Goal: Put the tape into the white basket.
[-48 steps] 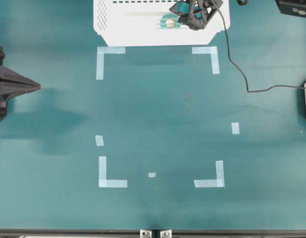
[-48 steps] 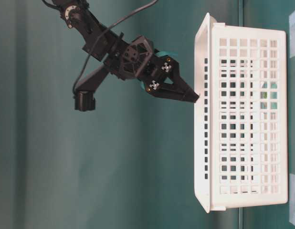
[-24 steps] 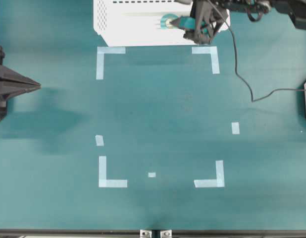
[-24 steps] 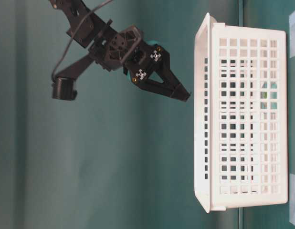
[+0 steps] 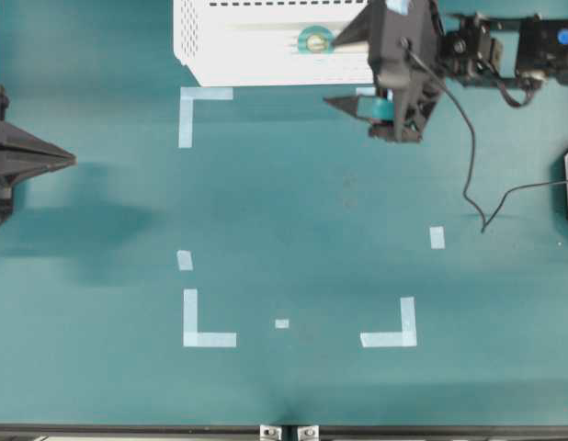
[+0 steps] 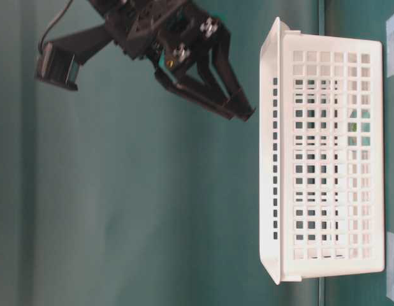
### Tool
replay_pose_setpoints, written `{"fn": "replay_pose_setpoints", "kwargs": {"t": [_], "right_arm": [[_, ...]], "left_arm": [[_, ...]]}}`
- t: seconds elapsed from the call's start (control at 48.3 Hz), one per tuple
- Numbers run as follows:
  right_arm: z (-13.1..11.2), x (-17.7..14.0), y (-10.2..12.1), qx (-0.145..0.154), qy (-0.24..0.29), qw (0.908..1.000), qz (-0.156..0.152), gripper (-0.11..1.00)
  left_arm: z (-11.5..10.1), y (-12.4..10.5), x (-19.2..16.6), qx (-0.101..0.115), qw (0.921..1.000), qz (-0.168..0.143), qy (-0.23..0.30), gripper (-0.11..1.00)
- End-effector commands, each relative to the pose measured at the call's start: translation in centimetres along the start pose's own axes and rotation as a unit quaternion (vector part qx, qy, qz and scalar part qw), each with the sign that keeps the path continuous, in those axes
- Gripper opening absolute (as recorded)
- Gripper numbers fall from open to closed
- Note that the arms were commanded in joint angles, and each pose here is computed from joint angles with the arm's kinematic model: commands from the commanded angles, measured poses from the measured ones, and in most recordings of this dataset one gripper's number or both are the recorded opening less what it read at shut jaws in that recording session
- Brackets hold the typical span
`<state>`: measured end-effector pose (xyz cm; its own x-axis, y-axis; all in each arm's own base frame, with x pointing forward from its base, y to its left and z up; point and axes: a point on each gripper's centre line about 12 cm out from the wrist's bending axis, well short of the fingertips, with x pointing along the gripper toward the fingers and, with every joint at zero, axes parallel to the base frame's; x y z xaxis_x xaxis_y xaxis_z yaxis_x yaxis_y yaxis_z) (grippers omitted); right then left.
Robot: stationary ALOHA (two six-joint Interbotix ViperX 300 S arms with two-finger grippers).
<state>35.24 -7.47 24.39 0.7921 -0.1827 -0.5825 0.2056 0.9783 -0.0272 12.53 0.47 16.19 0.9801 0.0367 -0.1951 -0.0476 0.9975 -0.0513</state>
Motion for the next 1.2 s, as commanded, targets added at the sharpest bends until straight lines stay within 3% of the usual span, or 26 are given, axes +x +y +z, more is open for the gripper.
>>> {"fn": "replay_pose_setpoints", "kwargs": {"t": [0.0,0.352,0.725,1.18], "right_arm": [[0.6,-1.0,0.9,-0.005,-0.022,0.9997,0.011,0.90],[-1.1,-2.0,3.8,-0.029,-0.030,0.9980,0.048,0.90],[-1.8,-6.6,3.3,-0.027,-0.082,0.9950,0.051,0.90],[-5.3,-11.2,2.8,-0.022,-0.178,0.9821,0.059,0.90]], "left_arm": [[0.5,0.1,0.0,-0.001,1.0000,0.003,-0.008,-0.11],[0.5,0.2,0.0,-0.002,0.9999,0.008,-0.007,-0.11],[0.5,0.2,0.0,-0.003,0.9999,0.010,-0.007,-0.11],[0.5,0.3,0.0,-0.003,0.9999,0.011,-0.008,-0.11]]}}
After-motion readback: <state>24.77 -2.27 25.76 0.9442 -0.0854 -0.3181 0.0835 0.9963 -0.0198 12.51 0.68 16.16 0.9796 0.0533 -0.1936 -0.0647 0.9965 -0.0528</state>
